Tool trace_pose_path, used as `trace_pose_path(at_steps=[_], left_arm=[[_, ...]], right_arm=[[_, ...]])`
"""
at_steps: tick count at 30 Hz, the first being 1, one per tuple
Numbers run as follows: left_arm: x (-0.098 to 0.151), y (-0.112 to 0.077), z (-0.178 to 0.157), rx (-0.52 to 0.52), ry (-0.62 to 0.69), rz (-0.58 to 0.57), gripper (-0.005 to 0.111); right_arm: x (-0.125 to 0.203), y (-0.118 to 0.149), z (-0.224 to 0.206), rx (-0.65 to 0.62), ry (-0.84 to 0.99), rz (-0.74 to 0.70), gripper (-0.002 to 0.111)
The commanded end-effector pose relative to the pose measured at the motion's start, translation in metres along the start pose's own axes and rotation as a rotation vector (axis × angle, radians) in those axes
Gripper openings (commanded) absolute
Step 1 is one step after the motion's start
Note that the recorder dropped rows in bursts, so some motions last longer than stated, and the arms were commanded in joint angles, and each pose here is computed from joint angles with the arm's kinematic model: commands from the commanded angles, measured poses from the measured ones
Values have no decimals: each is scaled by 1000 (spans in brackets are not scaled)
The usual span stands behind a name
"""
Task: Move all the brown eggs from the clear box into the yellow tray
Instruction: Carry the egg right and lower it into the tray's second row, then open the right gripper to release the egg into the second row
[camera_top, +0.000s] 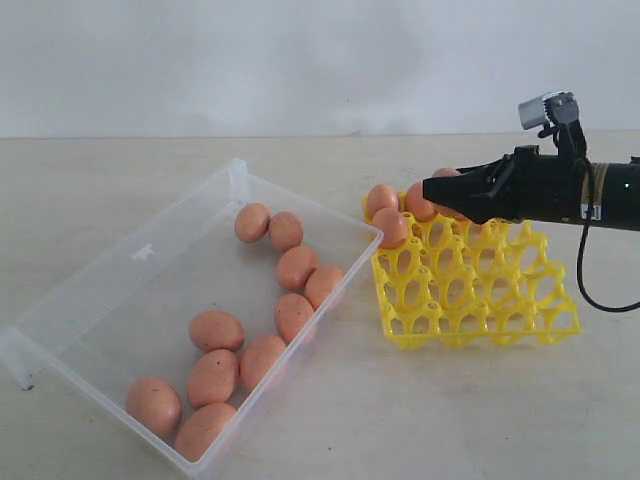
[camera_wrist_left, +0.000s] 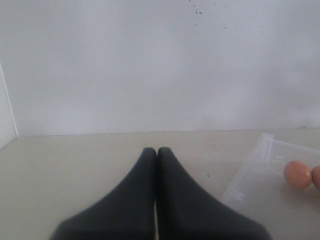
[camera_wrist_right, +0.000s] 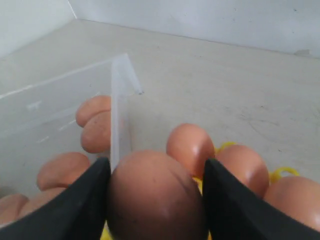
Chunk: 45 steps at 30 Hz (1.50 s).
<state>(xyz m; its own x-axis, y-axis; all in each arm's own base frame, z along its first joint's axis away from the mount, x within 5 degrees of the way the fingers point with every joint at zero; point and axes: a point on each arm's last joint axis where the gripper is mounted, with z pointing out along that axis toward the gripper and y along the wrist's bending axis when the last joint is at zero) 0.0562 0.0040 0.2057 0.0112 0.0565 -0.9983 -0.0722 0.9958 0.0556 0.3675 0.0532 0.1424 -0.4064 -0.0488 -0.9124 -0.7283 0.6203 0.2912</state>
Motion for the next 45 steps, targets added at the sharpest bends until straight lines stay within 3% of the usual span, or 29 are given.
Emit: trace_pose_path(at_steps=[1, 10, 17, 28, 30, 36, 38, 45], left_arm=[[-2, 0, 0, 4, -16, -1, -4], [-3, 0, 0, 4, -20, -1, -4], [-3, 0, 0, 4, -20, -1, -4], [-3, 0, 0, 4, -20, -1, -4], [-3, 0, 0, 4, -20, -1, -4], [-3, 0, 0, 4, -20, -1, -4], [-3, 0, 0, 4, -20, -1, -4], [-3, 0, 0, 4, -20, -1, -4]], right_arm=[[11, -7, 2, 44, 53, -43, 0], [23, -20, 9, 101, -13, -50, 0], [23, 2, 32, 49, 0, -122, 0], [24, -3, 32, 102, 20, -110, 0], [25, -3, 32, 96, 26, -116, 8], [25, -3, 32, 97, 25, -115, 53], [23, -4, 32, 119, 6, -108, 62], [19, -3, 32, 104, -41, -115, 62]])
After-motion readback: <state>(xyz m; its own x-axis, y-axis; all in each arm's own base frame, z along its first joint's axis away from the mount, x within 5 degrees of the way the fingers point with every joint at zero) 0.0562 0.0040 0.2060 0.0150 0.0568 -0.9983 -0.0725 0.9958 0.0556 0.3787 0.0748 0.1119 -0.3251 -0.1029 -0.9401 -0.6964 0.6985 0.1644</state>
